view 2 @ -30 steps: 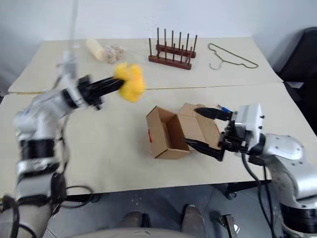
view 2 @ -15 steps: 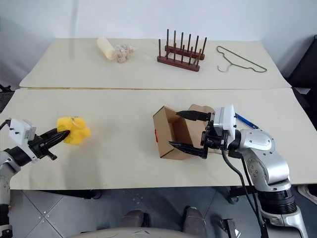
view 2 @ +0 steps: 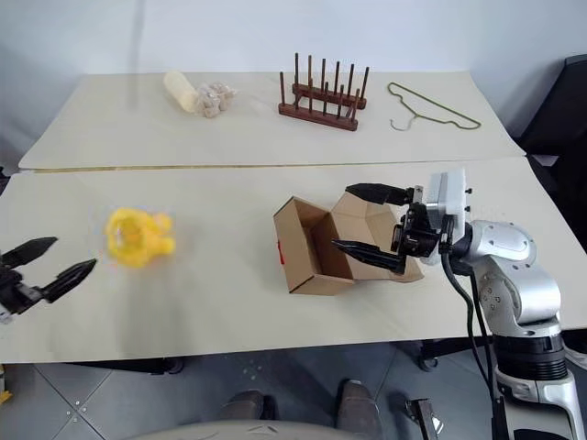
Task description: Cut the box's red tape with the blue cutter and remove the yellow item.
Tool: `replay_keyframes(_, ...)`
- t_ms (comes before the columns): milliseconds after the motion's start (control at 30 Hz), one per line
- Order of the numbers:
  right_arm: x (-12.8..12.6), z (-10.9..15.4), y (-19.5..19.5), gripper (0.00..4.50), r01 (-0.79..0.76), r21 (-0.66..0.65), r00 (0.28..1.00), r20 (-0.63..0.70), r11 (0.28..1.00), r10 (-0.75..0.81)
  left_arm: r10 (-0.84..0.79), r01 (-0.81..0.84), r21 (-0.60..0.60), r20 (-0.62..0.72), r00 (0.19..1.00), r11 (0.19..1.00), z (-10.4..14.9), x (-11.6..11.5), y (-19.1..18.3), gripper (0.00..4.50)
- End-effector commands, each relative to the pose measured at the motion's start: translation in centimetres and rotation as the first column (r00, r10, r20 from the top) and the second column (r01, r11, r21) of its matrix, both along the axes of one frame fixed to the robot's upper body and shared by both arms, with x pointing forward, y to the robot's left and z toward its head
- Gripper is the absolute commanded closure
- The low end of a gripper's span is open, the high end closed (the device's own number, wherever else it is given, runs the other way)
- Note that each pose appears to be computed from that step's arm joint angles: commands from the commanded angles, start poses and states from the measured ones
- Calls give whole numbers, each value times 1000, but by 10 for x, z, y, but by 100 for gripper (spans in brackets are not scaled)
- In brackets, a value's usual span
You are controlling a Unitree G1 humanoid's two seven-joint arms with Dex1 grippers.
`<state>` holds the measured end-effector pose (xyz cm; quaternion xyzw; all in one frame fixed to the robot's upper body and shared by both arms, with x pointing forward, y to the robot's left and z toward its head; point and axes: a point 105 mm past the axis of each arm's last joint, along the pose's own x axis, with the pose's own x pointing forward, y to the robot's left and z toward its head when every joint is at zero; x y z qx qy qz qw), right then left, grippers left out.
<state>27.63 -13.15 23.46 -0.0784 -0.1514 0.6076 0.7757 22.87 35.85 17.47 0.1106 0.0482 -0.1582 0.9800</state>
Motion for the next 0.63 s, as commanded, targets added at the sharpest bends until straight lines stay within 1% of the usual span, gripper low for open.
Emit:
replay_keyframes(33,-10,13,4,0,-52,36,998,39,998,51,31,-31,-6,17,999,999,9,-17,11,3)
replay_keyframes(67,-11,13,4,0,-58,35,997,43,998,56,39,-39,1,14,999,999,9,-19,13,3)
replay_keyframes(133,-12,13,6,0,-68,36,996,53,997,66,49,-45,80,-45,998,996,3,-30,20,3)
replay_keyframes(233,-16,13,4,0,-80,18,995,68,997,78,12,-12,60,7,1000,998,15,-48,16,3)
replay_keyframes(333,-19,11,-3,0,-80,-14,994,77,997,81,20,-21,84,18,1000,996,18,-60,17,3)
replay_keyframes(467,-17,-3,-32,0,3,-135,995,95,991,10,65,-62,123,-24,998,991,3,-84,24,3)
replay_keyframes(567,-16,-7,-45,0,36,-177,994,104,983,-18,82,-78,120,-31,996,990,-2,-92,25,3)
replay_keyframes(633,-10,-10,-54,0,81,-195,991,121,977,-58,100,-98,100,-23,995,990,-5,-96,27,3)
